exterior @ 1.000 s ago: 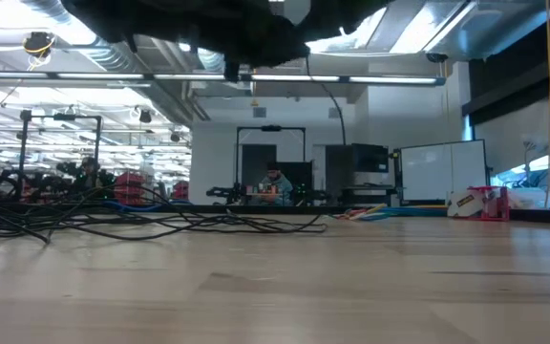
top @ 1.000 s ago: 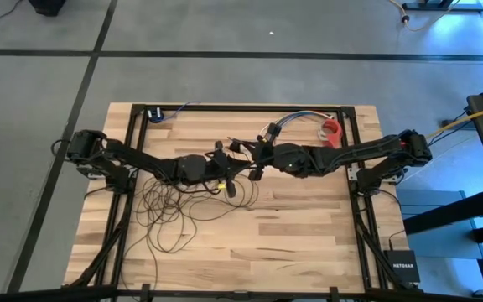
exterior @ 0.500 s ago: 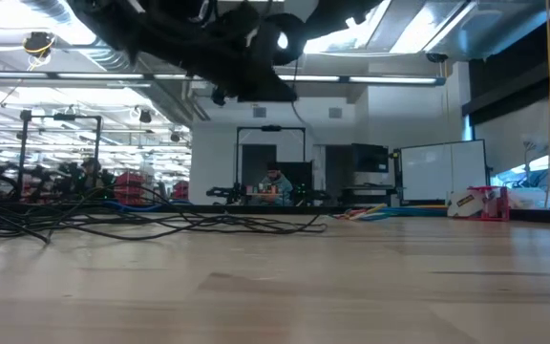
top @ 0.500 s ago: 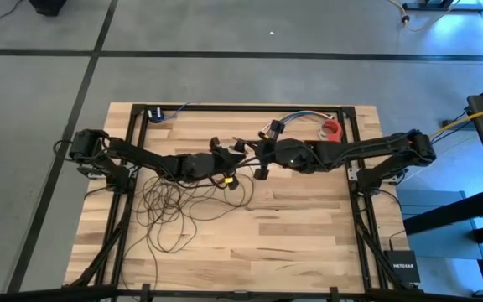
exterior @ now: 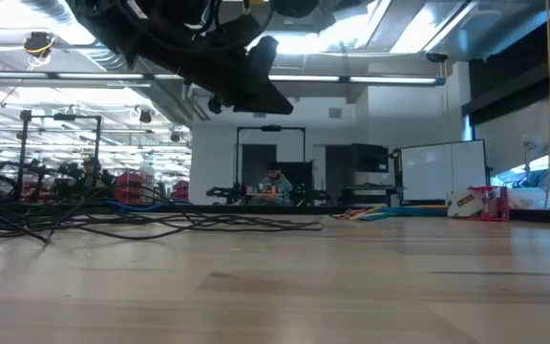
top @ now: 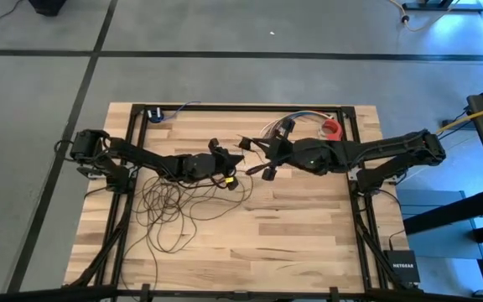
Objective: Coiling cords
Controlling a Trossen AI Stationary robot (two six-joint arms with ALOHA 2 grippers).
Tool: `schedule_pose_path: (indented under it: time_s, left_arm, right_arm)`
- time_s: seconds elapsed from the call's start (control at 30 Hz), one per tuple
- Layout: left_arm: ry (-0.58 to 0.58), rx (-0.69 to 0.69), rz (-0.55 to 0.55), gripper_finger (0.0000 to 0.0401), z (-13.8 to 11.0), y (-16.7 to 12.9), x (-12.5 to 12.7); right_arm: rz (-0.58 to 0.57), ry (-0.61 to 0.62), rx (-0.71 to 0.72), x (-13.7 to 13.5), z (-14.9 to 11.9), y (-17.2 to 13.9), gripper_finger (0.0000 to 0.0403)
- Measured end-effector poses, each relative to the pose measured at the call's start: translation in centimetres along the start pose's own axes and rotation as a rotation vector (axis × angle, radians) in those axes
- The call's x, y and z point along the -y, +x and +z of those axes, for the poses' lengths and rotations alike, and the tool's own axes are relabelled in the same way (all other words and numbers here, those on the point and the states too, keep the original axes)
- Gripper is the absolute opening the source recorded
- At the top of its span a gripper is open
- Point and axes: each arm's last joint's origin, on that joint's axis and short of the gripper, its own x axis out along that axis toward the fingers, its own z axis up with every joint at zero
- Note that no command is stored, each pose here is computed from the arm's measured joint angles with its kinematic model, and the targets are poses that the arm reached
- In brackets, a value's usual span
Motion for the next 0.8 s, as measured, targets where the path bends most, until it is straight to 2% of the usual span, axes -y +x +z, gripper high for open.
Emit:
schedule_pose_path:
  time_s: [0.2,0.4,0.5,0.63,0.8]
  left_arm:
    - [-0.011,0.004,-0.002,0.0008,0.1,0.0,0.0]
    - [-0.025,0.001,-0.126,0.0013,0.1,-0.1,0.4]
    - [-0.031,0.006,-0.179,0.0038,0.0,0.1,0.7]
    - [-0.030,0.064,-0.251,0.0092,-1.1,1.5,1.6]
    - [0.021,0.122,-0.257,0.0142,-1.6,2.7,2.2]
  right_arm:
    - [0.002,0.001,0.002,0.2,0.0,-0.2,0.0003]
    - [0.005,-0.002,-0.001,0.2,0.0,-0.1,0.0003]
    - [0.005,-0.002,-0.002,0.2,0.0,-0.1,0.0003]
    - [0.005,-0.002,-0.001,0.2,0.0,-0.1,0.0003]
    - [0.005,-0.005,0.000,0.1,0.0,-0.1,0.0003]
